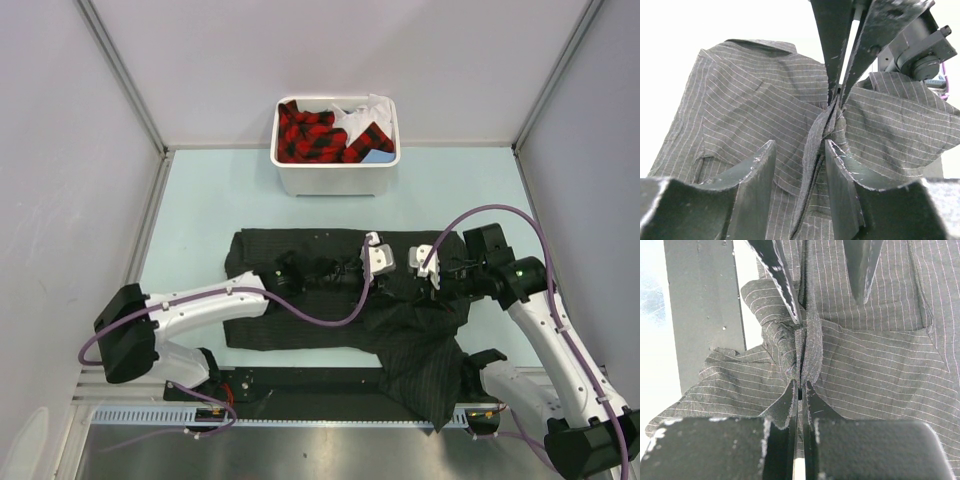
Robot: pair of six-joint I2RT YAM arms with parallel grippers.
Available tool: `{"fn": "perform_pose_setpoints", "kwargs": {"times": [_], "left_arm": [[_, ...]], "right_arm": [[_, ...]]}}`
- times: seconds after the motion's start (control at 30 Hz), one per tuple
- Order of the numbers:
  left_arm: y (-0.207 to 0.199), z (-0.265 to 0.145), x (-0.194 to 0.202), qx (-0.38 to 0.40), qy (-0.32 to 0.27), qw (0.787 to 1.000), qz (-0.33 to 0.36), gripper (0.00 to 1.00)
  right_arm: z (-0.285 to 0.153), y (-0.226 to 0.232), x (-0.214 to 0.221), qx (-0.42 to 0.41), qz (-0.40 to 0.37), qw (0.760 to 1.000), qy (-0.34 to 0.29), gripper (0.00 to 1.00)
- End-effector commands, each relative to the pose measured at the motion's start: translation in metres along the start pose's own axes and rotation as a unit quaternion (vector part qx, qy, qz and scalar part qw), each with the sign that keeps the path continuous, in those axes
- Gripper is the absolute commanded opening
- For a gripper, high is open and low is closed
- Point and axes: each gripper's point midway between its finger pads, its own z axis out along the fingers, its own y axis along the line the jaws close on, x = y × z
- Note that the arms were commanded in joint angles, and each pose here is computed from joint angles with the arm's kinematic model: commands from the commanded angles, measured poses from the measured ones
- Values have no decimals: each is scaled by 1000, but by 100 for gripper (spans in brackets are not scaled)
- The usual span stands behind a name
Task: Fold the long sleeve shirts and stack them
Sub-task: Fold the shirt
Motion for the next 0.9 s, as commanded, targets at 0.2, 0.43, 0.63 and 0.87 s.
{"fn": "perform_pose_setpoints", "kwargs": {"times": [0.2,0.43,0.63,0.87], "left_arm": [[-8,4,-8,34,-19,999,11,53],[-5,26,1,28,4,999,37,48],[-3,26,-8,20,1,999,42,0],[-54,-24,-64,101,-67,988,101,0]], "right_arm": [[0,-5,-6,5,-14,1000,-6,0],[1,-6,-9,6,-15,1000,-12,0],[-1,-4,-7,11,-16,1000,-7,15],[-23,-24,1,95,76,992,-17,66]]}}
